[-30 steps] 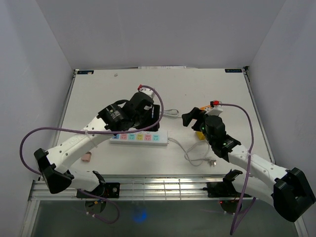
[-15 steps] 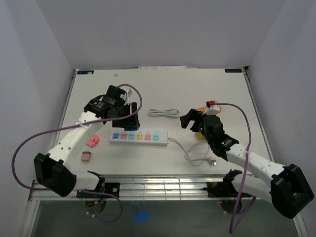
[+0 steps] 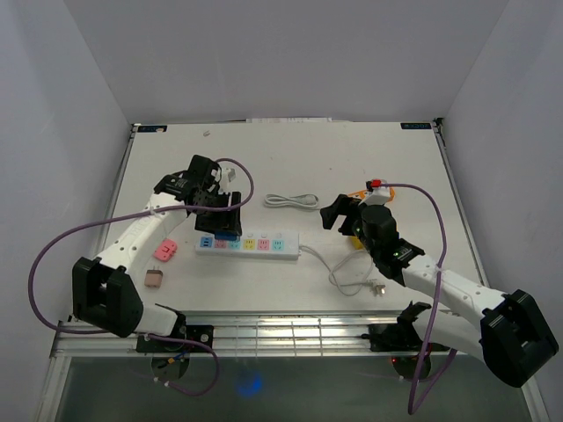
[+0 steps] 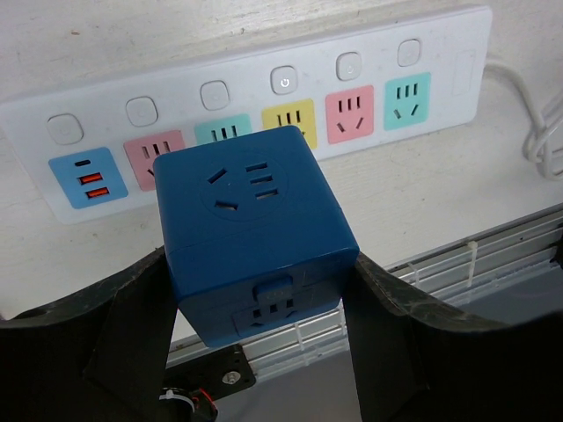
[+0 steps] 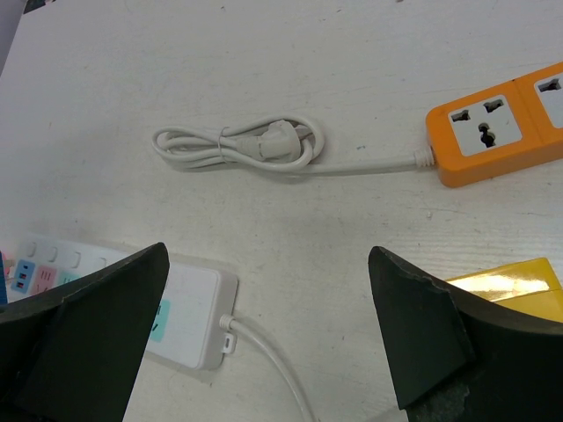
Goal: Insert the plug
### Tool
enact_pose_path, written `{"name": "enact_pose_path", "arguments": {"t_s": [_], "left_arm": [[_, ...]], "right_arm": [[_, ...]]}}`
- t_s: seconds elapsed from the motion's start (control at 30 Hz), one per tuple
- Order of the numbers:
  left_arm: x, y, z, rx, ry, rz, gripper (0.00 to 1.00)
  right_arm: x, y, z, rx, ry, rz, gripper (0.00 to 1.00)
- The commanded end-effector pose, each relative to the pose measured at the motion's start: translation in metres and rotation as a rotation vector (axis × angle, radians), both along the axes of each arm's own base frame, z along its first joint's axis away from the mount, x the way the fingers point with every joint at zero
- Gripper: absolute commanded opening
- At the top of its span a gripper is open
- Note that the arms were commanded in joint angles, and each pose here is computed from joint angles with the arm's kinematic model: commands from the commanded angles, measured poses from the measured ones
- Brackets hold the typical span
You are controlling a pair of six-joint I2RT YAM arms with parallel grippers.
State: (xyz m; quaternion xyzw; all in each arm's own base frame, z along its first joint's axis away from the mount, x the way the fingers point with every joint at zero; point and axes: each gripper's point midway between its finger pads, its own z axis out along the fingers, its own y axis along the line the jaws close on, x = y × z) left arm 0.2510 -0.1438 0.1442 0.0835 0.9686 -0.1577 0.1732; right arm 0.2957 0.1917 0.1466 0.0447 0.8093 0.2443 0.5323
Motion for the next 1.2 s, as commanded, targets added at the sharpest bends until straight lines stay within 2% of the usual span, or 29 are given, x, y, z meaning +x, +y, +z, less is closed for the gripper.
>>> {"name": "enact_pose_path", "arguments": {"t_s": [0.0,0.07,0.3,0.33,0.43,0.5,0.8,0.97,1.17], "left_arm": [[0.006,0.002,0.001,0.013,-0.027,-0.035,0.0],[0.011,0.01,-0.006,0.054,-0.011,-0.005,0.0],[0.018,0.023,-0.023,0.07,0.071,0.044,0.0],[0.017,0.022,-0.024,0.058,0.071,0.039,0.0],[0.013,0.016,-0.026,0.02,0.067,0.024,0.0],[0.013,0.022,-0.026,0.046,0.049,0.043,0.0],[0.005,0.028,-0.026,0.066,0.055,0.073,0.0],[0.003,0.035,-0.015,0.078,0.003,0.098,0.0],[0.009,0.035,0.007,0.057,-0.079,0.104,0.0]], "right_arm": [[0.009,0.004,0.021,0.025,-0.061,-0.005,1.0],[0.009,0.004,0.02,0.025,-0.06,-0.003,1.0],[0.008,0.005,0.021,0.025,-0.062,0.007,1.0],[0.008,0.006,0.021,0.022,-0.066,0.013,0.95],[0.004,0.025,0.021,0.004,-0.099,0.145,0.92],[0.0,0.042,0.016,0.001,-0.084,0.242,0.92],[-0.001,0.076,-0.014,-0.036,0.037,0.415,0.93],[-0.011,0.096,-0.024,-0.023,0.054,0.55,0.96],[-0.014,0.111,-0.039,-0.12,0.088,0.651,0.98]]}}
